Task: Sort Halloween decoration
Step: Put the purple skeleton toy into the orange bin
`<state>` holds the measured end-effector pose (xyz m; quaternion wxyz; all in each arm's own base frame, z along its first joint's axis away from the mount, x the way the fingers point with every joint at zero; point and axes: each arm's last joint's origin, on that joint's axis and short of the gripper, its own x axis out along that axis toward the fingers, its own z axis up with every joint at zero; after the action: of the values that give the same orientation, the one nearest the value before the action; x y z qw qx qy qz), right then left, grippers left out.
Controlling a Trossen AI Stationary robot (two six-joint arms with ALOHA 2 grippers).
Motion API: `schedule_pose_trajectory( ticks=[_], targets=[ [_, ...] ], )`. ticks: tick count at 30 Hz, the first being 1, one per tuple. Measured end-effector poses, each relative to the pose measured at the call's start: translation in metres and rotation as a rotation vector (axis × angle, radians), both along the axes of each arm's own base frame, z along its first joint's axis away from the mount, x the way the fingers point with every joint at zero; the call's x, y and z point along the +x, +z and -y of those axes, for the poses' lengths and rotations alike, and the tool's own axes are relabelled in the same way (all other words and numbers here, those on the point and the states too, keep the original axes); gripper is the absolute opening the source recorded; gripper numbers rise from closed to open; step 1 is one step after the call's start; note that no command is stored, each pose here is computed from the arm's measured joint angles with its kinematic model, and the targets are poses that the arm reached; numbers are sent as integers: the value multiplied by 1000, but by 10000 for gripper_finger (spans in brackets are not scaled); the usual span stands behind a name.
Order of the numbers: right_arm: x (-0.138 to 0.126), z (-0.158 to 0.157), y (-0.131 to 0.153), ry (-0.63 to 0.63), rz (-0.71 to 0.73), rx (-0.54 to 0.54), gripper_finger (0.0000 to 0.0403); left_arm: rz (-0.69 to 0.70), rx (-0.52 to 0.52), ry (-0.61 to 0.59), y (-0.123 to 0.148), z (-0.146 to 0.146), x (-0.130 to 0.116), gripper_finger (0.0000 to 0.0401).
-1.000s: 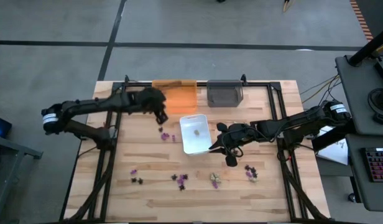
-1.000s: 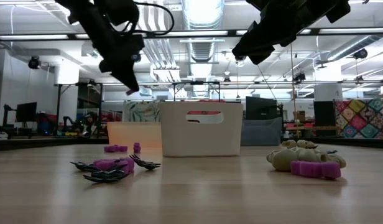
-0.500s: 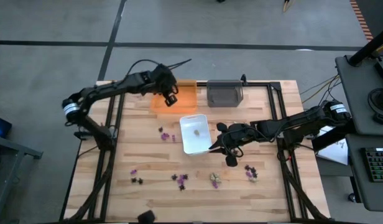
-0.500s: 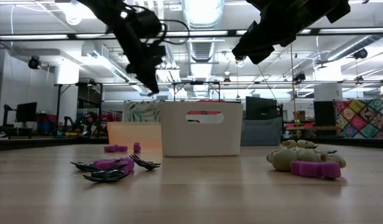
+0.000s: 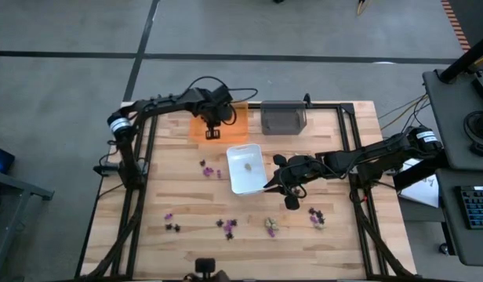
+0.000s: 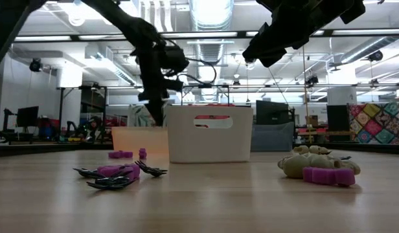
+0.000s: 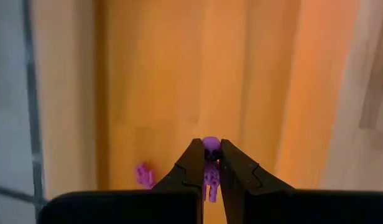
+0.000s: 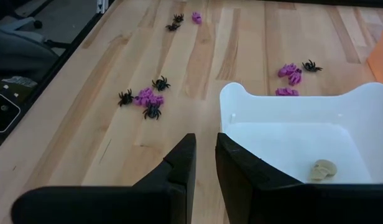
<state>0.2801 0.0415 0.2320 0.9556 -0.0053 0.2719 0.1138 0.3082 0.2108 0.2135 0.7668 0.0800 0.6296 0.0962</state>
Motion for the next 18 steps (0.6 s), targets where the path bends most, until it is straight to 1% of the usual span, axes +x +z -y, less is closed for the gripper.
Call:
schedule_pose_trajectory(
  ticks=[4,5,13,18],
  targets=[
    [0,0,0,0,0,0,52,-20,-63,-104,-16,-5,2,1],
    [0,0,0,0,0,0,52,-24,-69,-114,-19,-6,2,1],
    [0,0,0,-2,1,0,52,-54,-96,-101,-44,-18,4,1],
    [0,0,0,-4,1,-2,52,-60,-107,-89,-51,-23,3,1]
  ],
)
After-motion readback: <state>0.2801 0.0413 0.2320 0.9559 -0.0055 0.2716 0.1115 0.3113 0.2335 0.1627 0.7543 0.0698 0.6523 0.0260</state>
